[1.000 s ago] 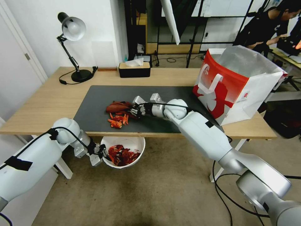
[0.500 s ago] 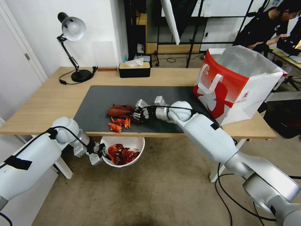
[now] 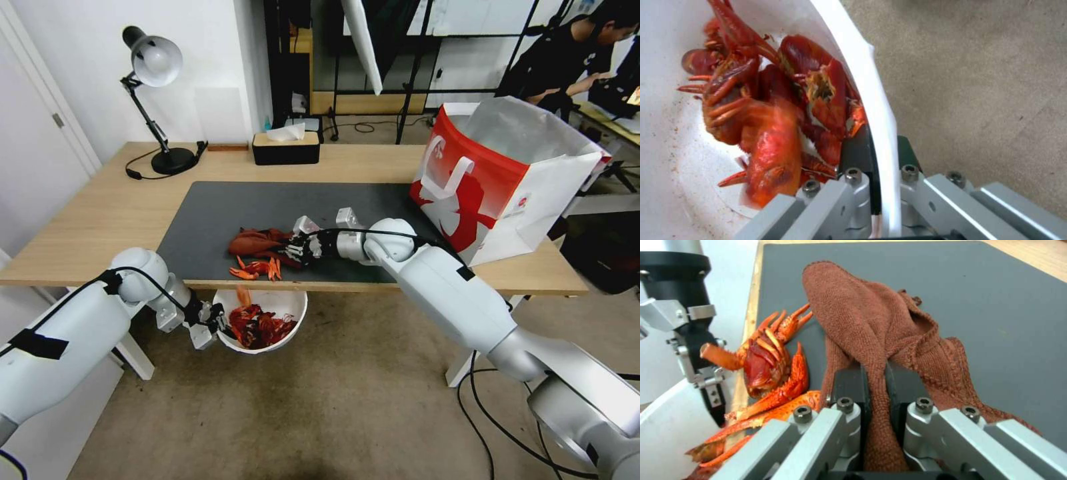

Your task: Sweep shrimp from table into container with towel, then put container into takeout bag.

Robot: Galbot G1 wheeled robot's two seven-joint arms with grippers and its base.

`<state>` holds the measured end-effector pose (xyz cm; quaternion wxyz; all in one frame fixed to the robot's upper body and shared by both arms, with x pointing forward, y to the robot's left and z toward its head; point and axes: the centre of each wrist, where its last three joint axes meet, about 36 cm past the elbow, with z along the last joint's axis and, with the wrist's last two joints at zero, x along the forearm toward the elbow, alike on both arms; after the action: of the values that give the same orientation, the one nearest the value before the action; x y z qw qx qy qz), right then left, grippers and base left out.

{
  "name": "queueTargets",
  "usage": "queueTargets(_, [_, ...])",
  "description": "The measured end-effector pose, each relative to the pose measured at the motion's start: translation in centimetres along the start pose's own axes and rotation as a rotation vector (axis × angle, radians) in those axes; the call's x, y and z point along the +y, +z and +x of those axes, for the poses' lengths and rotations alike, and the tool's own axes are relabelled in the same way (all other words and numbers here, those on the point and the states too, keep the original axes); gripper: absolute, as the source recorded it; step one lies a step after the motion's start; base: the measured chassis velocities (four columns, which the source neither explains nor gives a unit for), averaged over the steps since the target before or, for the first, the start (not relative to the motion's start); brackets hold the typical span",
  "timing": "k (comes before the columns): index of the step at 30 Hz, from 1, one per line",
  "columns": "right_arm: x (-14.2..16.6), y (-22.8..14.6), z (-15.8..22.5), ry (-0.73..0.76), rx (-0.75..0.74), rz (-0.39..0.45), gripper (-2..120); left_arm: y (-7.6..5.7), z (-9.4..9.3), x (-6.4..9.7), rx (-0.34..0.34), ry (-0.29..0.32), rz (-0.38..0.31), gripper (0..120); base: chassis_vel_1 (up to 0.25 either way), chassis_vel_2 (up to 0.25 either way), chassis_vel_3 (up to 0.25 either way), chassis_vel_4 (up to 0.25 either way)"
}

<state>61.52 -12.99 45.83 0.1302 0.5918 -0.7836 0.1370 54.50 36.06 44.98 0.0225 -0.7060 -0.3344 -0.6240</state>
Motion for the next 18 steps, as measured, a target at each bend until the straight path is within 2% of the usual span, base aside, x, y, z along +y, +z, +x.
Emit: queueTargets(18, [1.5,0.6,1.5,-0.064,-0.011,-0.020,5,0.0,-0.1,-0.2,0.000,-0.001,0.002,0,0.000,0.000,0.000,0.000])
